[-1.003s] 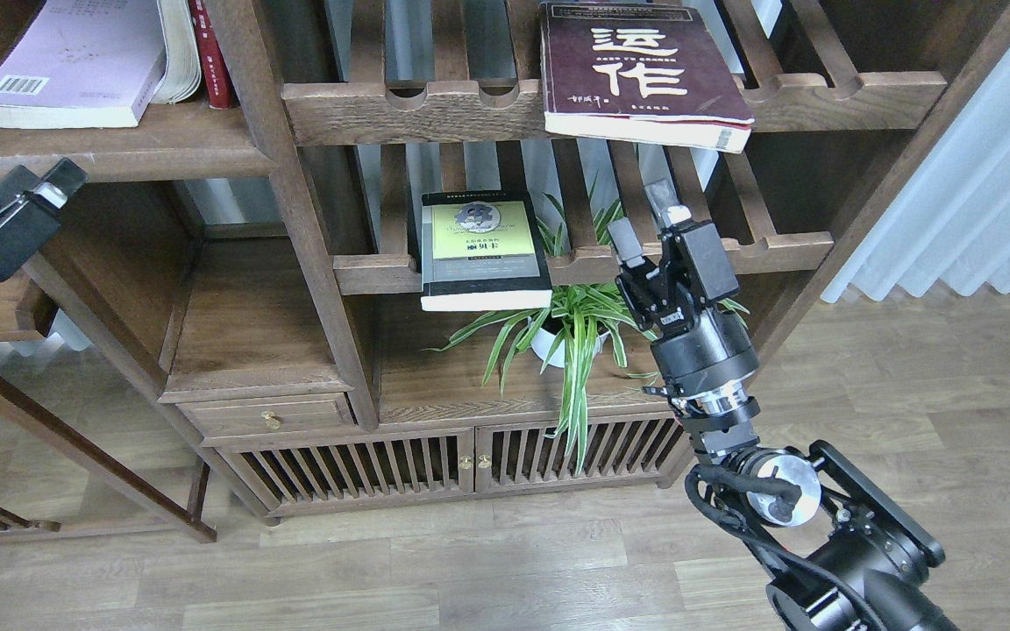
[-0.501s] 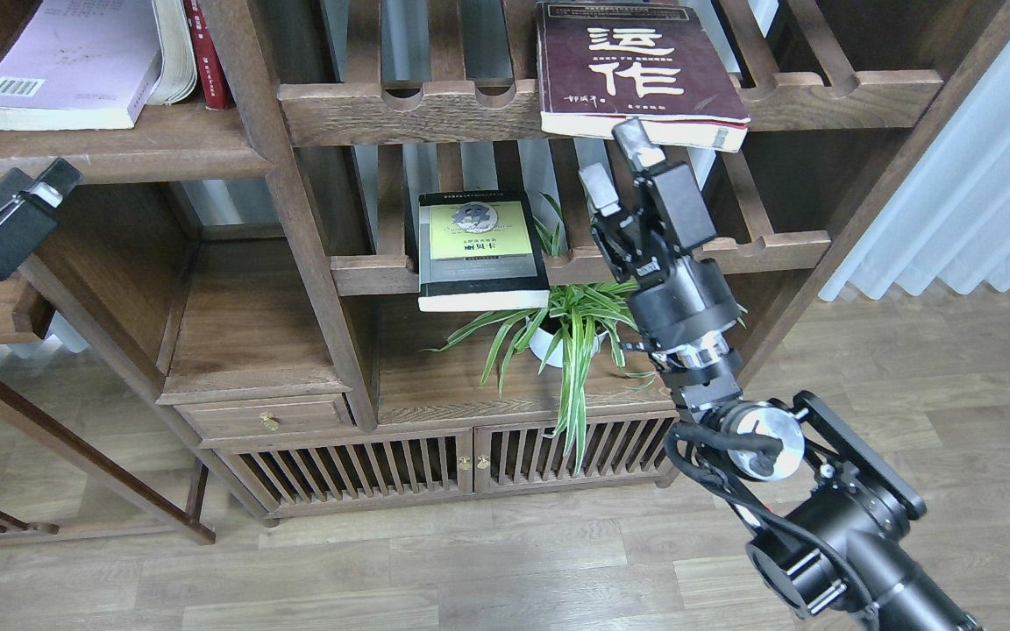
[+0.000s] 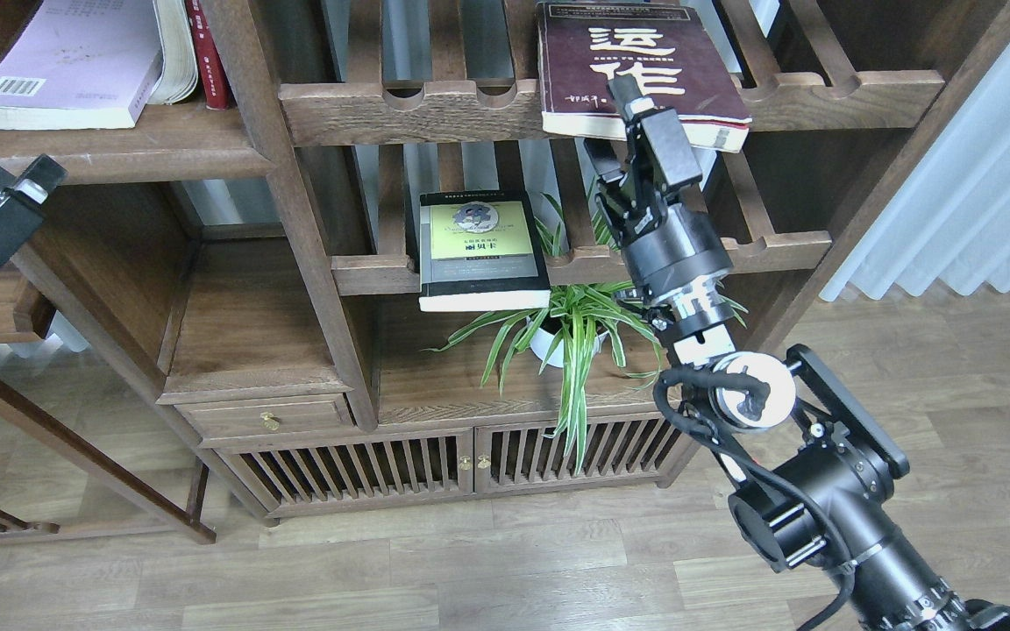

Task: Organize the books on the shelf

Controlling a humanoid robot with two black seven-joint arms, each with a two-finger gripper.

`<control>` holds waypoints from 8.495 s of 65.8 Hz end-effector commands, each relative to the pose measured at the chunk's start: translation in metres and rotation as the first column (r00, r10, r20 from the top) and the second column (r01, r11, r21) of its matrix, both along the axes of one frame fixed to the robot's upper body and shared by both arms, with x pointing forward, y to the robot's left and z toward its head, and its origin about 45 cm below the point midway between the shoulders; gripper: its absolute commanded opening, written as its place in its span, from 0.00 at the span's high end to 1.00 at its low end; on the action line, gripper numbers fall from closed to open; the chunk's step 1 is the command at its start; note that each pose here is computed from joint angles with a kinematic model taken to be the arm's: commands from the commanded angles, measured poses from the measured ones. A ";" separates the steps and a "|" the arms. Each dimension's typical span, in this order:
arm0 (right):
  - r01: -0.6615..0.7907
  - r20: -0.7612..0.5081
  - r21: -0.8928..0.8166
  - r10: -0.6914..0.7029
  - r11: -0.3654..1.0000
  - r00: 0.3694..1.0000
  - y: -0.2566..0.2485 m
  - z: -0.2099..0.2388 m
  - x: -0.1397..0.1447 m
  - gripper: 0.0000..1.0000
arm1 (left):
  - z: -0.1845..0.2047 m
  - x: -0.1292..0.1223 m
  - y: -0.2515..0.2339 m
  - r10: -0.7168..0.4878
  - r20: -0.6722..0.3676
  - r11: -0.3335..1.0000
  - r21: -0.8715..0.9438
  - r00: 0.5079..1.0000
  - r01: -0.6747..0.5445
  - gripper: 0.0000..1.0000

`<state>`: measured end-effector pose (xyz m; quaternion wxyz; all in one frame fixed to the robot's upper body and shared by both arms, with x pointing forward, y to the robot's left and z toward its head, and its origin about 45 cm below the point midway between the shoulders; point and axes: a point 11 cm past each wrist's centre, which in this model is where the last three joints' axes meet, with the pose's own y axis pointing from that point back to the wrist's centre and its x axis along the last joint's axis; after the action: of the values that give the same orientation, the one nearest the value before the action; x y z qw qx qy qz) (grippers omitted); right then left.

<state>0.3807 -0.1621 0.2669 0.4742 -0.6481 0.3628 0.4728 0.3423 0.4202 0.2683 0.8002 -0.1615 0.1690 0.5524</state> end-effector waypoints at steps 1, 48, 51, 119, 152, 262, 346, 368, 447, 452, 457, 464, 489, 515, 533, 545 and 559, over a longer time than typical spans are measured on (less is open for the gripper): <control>0.043 -0.043 -0.008 -0.043 0.999 0.998 -0.004 -0.004 0.003 0.24 | 0.000 0.000 0.001 0.002 0.003 1.000 0.000 1.000 -0.002 0.00; 0.062 -0.010 0.050 -0.062 0.997 0.998 -0.009 -0.014 -0.010 0.97 | 0.003 0.001 0.006 0.019 0.013 1.000 -0.002 1.000 -0.019 0.00; 0.054 -0.009 0.035 -0.054 0.998 0.998 -0.011 -0.017 -0.012 0.97 | 0.003 0.001 0.007 0.023 0.012 1.000 0.000 1.000 -0.023 0.00; 0.311 -0.270 -0.076 -0.320 0.947 0.908 -0.178 -0.156 -0.172 0.97 | -0.046 -0.005 -0.008 0.019 -0.092 0.999 -0.045 0.996 -0.023 0.00; 0.112 -0.467 -0.127 -0.159 0.986 0.870 -0.148 -0.211 -0.230 0.97 | -0.169 -0.087 -0.070 -0.067 -0.385 0.980 -0.201 0.921 -0.013 0.00; -0.431 -0.481 0.154 0.448 0.889 0.754 0.065 -0.227 -0.283 0.96 | -0.241 -0.205 -0.236 -0.371 -0.613 0.776 -0.617 0.697 -0.129 0.12; -0.495 -0.500 0.089 0.468 0.864 0.729 0.067 -0.235 -0.300 0.04 | -0.158 -0.124 -0.064 -0.099 -0.528 0.909 -0.392 0.844 -0.139 0.94; -0.499 -0.526 0.072 0.458 0.864 0.717 0.062 -0.245 -0.302 0.04 | -0.043 -0.040 -0.006 -0.016 -0.274 0.975 -0.218 0.962 -0.046 0.96; -0.491 -0.531 0.063 0.446 0.869 0.721 0.058 -0.248 -0.299 0.04 | 0.210 0.084 -0.016 -0.071 0.330 0.995 0.094 0.941 0.042 0.95; -0.489 -0.531 0.062 0.443 0.870 0.723 0.058 -0.248 -0.298 0.04 | 0.212 0.094 -0.022 -0.080 0.347 0.989 0.144 0.935 0.031 0.95; -0.486 -0.531 0.062 0.441 0.872 0.724 0.057 -0.248 -0.298 0.04 | 0.218 0.104 -0.027 -0.082 0.370 0.981 0.195 0.925 0.009 0.94; -0.485 -0.530 0.063 0.441 0.872 0.724 0.057 -0.247 -0.298 0.04 | 0.230 0.116 -0.030 -0.084 0.405 0.951 0.305 0.910 -0.048 0.93; -0.483 -0.529 0.062 0.439 0.873 0.726 0.057 -0.247 -0.297 0.04 | 0.223 0.147 -0.057 -0.071 0.415 0.951 0.302 0.907 -0.064 0.93; -0.481 -0.518 0.054 0.436 0.875 0.736 0.057 -0.245 -0.291 0.04 | 0.189 0.170 -0.081 -0.035 0.366 0.979 0.198 0.930 -0.041 0.92; -0.481 -0.514 0.054 0.437 0.875 0.738 0.058 -0.244 -0.290 0.04 | 0.185 0.179 -0.091 0.020 0.415 0.992 0.106 0.910 -0.070 0.86; -0.480 -0.513 0.055 0.437 0.875 0.739 0.058 -0.244 -0.289 0.04 | 0.174 0.179 -0.095 0.014 0.402 0.994 0.095 0.916 -0.058 0.47; -0.479 -0.512 0.055 0.436 0.876 0.740 0.058 -0.244 -0.289 0.04 | 0.167 0.177 -0.093 0.038 0.390 0.998 0.025 0.920 -0.052 0.08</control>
<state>0.0916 -0.1043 0.0233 0.2035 -0.5875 0.3231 0.7135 0.5207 0.3237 0.4412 0.8133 -0.2434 -0.0214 0.5281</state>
